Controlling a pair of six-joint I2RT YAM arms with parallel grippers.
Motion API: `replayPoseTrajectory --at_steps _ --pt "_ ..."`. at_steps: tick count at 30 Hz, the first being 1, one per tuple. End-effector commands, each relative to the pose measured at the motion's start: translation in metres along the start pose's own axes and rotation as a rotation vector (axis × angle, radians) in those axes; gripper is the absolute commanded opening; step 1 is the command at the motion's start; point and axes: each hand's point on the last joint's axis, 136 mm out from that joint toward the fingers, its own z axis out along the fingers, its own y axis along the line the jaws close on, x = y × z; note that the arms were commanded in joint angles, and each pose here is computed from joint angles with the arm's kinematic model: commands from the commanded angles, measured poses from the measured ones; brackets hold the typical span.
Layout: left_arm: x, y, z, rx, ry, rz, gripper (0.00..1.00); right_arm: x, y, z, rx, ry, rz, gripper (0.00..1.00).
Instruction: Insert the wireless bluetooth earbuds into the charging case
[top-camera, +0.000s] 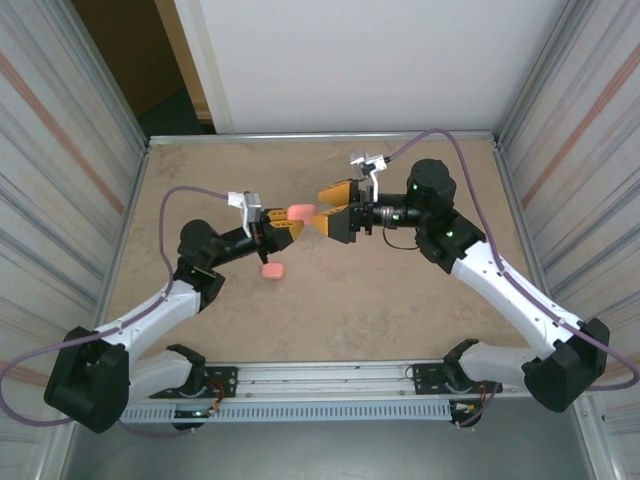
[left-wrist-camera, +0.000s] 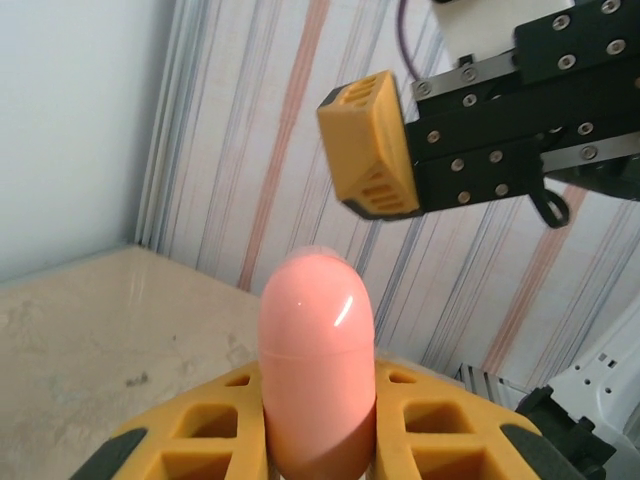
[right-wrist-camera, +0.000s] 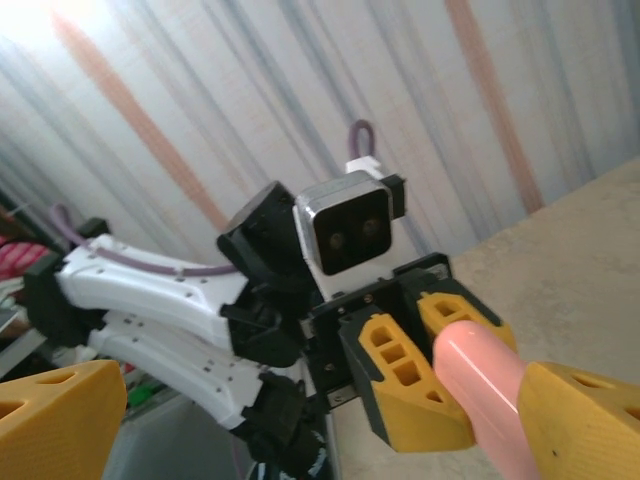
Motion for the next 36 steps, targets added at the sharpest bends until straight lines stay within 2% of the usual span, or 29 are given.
replayPoseTrajectory --at_steps 1,8,13,16,22,26,30,36 --pt "0.005 0.02 0.006 -0.084 0.046 -0.032 0.0 0.003 -0.031 -0.015 0.151 -0.023 0.053 0.99" --pt "0.043 0.059 0.009 -0.236 0.159 -0.178 0.0 0.017 -0.094 -0.047 0.402 -0.073 0.224 0.99" --pt "0.084 0.089 0.009 -0.39 0.314 -0.294 0.0 0.038 -0.135 -0.074 0.586 -0.096 0.314 0.99" --pt "0.104 0.101 0.012 -0.431 0.381 -0.362 0.0 0.049 -0.15 -0.086 0.655 -0.103 0.348 0.99" --pt "0.153 0.127 0.011 -0.56 0.527 -0.527 0.0 0.062 -0.164 -0.096 0.719 -0.088 0.378 0.99" --pt "0.178 0.136 0.018 -0.572 0.588 -0.613 0.0 0.067 -0.167 -0.097 0.728 -0.074 0.384 0.99" --pt "0.196 0.142 0.026 -0.59 0.634 -0.634 0.0 0.071 -0.169 -0.099 0.738 -0.061 0.387 0.99" --pt "0.205 0.153 0.035 -0.607 0.636 -0.648 0.0 0.074 -0.17 -0.106 0.756 -0.056 0.387 0.99"
